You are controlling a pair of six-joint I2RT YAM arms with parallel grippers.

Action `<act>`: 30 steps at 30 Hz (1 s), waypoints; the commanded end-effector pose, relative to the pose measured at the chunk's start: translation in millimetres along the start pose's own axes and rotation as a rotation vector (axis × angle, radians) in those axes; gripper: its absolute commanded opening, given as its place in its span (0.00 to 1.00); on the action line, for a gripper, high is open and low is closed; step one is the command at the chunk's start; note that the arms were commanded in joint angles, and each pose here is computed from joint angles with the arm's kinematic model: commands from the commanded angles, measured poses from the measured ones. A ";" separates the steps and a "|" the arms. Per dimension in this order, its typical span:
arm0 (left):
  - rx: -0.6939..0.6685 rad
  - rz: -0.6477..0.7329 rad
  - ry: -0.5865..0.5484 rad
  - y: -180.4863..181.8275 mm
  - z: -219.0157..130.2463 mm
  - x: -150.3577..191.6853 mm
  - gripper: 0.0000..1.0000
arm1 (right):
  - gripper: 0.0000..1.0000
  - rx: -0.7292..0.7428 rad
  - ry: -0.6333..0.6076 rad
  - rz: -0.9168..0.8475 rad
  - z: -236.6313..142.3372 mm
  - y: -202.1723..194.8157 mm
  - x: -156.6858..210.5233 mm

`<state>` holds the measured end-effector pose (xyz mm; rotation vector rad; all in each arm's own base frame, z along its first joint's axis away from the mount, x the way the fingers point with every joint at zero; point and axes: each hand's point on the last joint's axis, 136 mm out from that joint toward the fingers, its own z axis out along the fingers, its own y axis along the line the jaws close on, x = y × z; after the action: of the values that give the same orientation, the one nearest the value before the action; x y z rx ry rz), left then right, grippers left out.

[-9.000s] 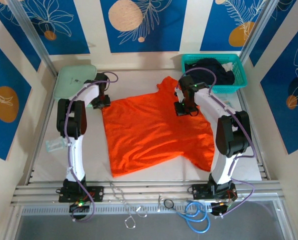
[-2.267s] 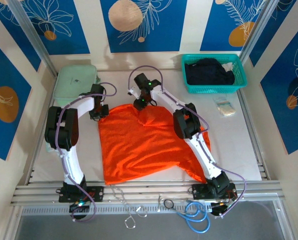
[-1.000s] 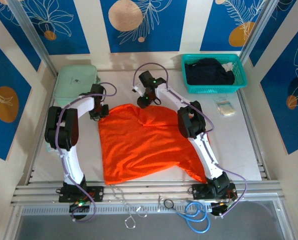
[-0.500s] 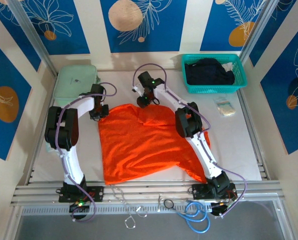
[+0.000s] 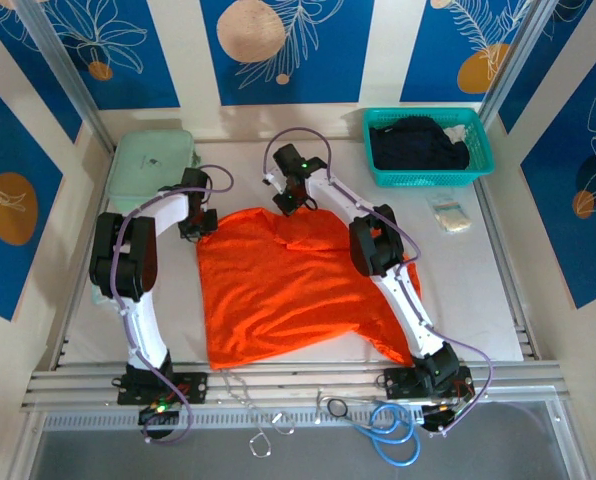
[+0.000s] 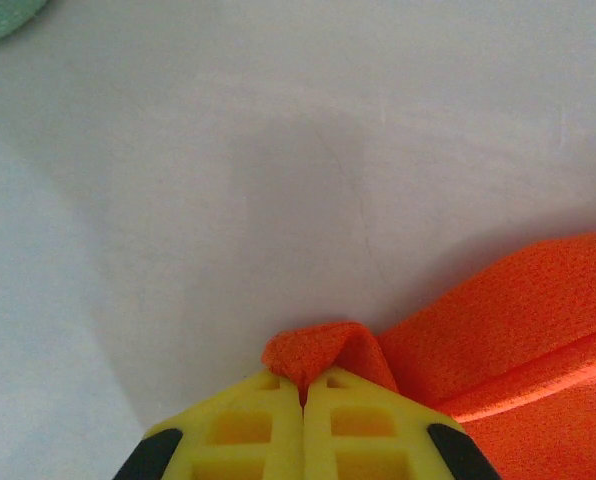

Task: Fold and stack the t-shirts

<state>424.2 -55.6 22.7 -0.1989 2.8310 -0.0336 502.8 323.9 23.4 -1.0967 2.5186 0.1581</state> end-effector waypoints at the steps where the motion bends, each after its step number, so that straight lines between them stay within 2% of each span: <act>1: 0.015 0.018 0.072 -4.9 6.2 13.8 0.00 | 0.00 -0.022 0.126 0.047 1.5 -4.3 34.5; 6: 0.054 0.015 -0.020 -16.3 -35.6 -23.7 0.00 | 0.00 0.051 -0.056 0.132 -95.5 -41.2 -9.5; 11: 0.082 0.021 -0.173 -22.9 -115.9 -66.4 0.00 | 0.00 0.156 -0.261 0.186 -221.2 -61.2 -23.5; 14: 0.078 0.021 -0.265 -19.9 -171.1 -81.1 0.00 | 0.00 0.225 -0.356 0.206 -288.8 -64.2 -9.4; 19: 0.055 0.014 -0.407 -5.1 -262.1 -83.2 0.00 | 0.00 0.308 -0.540 0.246 -397.7 -56.8 27.5; 26: 0.091 0.021 -0.619 12.6 -386.4 -50.9 0.00 | 0.00 0.377 -0.853 0.270 -548.6 -18.0 92.6; 30: 0.181 0.060 -0.737 11.4 -445.5 -21.6 0.00 | 0.00 0.363 -1.014 0.265 -612.8 12.8 128.4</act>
<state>343.6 -37.7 439.4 -0.1293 2.0917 -0.1438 259.7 100.4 516.8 -0.3962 1.7089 0.1874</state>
